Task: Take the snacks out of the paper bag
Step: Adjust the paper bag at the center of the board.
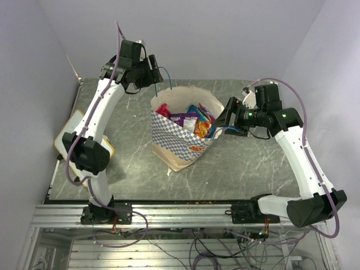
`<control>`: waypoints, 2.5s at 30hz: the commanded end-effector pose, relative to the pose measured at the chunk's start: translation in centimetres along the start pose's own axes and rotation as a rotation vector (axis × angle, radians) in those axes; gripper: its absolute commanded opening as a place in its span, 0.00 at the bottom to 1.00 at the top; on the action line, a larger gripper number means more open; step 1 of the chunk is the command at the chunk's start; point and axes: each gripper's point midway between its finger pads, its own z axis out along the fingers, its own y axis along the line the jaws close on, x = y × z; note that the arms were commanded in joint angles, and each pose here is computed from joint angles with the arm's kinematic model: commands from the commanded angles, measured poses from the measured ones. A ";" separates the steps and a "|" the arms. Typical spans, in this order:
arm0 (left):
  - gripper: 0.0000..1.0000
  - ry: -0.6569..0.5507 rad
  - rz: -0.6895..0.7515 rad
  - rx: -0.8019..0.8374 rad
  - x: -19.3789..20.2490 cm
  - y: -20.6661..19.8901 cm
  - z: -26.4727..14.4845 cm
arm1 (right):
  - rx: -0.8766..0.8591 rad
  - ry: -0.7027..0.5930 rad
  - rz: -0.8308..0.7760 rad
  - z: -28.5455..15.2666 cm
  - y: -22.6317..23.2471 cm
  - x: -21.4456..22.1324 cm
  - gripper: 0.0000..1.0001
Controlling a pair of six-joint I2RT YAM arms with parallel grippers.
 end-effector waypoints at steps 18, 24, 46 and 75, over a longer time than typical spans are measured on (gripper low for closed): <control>0.16 -0.113 -0.056 0.337 -6.0 -5.9 0.6 | -0.077 0.006 -0.200 -1.7 1.7 -0.3 0.25; 0.07 -0.171 -0.062 0.394 -8.0 -6.9 -0.6 | -0.131 0.036 -0.233 -1.5 2.6 -0.3 0.04; 0.07 -0.374 -0.071 0.774 -14.4 -12.4 -9.4 | -0.203 0.114 -0.453 5.4 9.4 1.9 0.00; 0.07 -0.232 -0.150 0.766 -6.4 -10.3 -13.4 | 0.234 -0.150 -0.615 1.1 7.0 -5.8 0.47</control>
